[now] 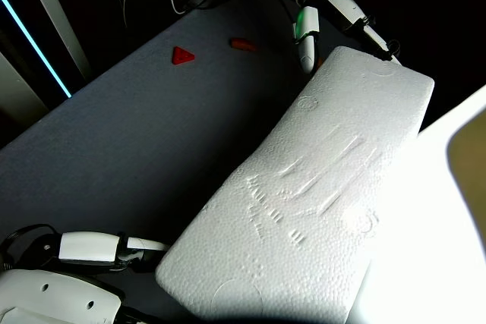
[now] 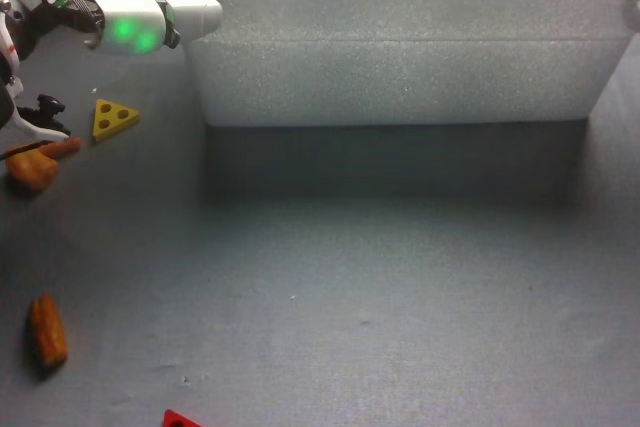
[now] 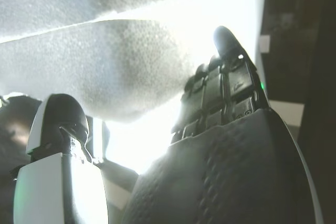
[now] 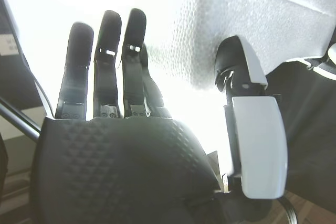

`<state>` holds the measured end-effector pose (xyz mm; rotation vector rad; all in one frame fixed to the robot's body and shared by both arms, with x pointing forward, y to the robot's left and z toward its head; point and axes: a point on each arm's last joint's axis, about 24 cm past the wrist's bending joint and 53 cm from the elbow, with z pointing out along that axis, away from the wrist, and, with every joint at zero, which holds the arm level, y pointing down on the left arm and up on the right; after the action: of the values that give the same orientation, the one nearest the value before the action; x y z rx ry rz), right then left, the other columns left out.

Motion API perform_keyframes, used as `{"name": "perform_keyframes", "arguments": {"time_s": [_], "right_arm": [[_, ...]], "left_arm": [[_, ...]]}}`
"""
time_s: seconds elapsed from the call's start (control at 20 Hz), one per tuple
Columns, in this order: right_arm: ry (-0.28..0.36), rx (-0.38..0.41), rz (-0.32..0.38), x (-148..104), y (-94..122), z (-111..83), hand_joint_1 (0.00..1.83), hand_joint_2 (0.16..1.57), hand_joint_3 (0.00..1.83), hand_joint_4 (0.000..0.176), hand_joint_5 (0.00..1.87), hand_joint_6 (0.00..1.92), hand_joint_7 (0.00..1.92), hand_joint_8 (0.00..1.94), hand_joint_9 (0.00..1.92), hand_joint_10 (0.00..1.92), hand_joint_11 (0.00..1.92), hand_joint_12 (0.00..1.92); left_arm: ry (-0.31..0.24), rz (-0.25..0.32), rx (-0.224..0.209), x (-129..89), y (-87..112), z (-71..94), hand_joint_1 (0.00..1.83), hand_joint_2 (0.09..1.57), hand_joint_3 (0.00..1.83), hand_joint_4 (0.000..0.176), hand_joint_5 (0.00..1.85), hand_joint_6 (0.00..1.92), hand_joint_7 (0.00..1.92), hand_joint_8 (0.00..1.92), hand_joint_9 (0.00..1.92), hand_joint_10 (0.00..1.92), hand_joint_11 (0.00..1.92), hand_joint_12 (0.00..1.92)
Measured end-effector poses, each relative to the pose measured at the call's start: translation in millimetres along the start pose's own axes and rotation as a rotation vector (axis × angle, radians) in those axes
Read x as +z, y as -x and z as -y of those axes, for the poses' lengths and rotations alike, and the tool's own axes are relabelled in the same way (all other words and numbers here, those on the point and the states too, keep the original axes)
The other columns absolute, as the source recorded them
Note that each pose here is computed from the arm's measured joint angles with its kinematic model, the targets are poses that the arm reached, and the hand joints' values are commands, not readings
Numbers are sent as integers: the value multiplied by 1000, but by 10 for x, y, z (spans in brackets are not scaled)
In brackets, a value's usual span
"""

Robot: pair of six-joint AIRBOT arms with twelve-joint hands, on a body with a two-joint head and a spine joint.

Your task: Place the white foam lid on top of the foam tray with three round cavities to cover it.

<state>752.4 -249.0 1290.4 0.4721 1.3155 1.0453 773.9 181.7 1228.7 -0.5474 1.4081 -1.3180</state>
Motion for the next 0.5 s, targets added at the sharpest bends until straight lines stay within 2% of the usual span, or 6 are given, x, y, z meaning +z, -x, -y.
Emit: {"name": "perform_keyframes", "arguments": {"time_s": [0.05,0.1,0.15,0.25,0.3,0.5], "right_arm": [[-4,1,-5,5,-17,10,525,1213,4,0,0,54,17,239,0,448,0,1714],[-12,-1,-12,15,-43,34,503,1255,16,0,0,10,3,139,0,306,0,1701],[-23,3,-19,15,-62,58,534,1246,5,0,3,3,0,27,0,60,0,1205],[-24,8,-19,18,-69,62,532,1201,0,0,43,18,0,0,0,1,0,169],[-24,7,-19,18,-64,64,549,1210,4,0,37,15,0,0,0,0,0,33],[-28,12,-18,30,-73,76,499,1210,3,0,96,37,9,3,0,0,0,0]], "left_arm": [[4,2,3,7,10,-16,564,1074,0,0,77,8,0,0,0,0,0,796],[7,0,5,15,-1,-30,562,1070,0,0,72,6,0,0,0,0,0,746],[13,-4,0,26,-24,-49,550,1062,0,0,74,4,0,0,8,3,0,829],[28,-7,4,31,-24,-90,541,1061,0,0,54,0,0,0,14,3,0,980],[30,-8,4,42,-34,-102,534,1058,0,0,43,6,0,0,2,0,0,924],[31,-7,1,50,-35,-108,543,1046,0,0,40,1,0,0,3,2,0,1032]]}}
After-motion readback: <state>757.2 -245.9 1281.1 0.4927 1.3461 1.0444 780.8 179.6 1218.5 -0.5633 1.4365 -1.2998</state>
